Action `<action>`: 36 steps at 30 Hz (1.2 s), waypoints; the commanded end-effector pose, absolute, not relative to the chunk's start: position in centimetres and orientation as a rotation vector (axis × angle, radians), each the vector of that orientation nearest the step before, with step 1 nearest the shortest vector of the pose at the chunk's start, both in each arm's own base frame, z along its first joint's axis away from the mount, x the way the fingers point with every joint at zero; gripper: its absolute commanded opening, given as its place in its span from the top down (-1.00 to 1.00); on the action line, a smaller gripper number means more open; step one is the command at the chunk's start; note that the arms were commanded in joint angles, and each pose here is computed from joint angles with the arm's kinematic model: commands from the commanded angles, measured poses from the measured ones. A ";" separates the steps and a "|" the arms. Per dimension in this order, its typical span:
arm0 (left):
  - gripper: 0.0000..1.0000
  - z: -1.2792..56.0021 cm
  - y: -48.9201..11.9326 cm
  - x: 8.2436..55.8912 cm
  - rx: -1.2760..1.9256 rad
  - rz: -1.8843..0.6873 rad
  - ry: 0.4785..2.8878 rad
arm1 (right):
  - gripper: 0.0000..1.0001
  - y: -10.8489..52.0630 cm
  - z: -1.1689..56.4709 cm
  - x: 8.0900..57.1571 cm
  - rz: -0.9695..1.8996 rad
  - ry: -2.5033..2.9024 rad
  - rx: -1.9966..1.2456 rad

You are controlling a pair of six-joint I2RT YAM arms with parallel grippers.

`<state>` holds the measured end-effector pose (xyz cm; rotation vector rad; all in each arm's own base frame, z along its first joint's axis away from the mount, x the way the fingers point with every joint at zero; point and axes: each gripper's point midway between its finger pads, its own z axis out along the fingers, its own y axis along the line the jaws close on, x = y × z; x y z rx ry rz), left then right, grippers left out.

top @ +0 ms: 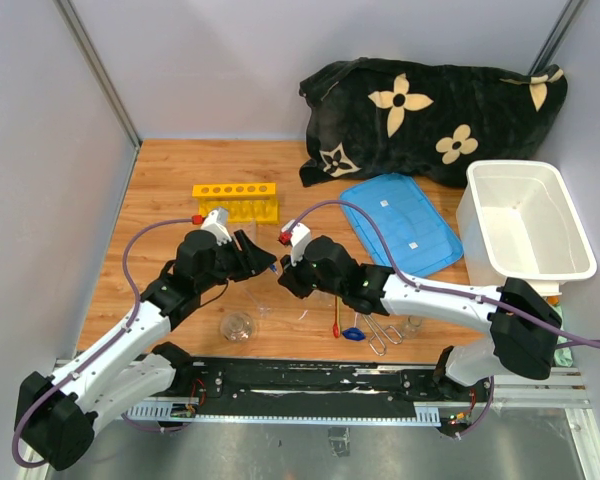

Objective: Organize the chemistry lab equipment
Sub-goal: Pick up the test tube at the center of the board.

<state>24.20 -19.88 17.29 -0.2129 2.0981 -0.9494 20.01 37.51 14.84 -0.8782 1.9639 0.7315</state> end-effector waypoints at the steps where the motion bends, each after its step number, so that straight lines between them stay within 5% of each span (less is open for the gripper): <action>1: 0.01 19.0 -20.8 24.2 -0.197 -1.005 2.053 | 0.99 38.2 17.3 20.6 0.726 1.902 -0.850; 36: 0.25 19.0 -21.7 23.2 -0.181 -1.078 2.065 | 0.99 38.1 18.0 21.2 0.698 1.885 -0.833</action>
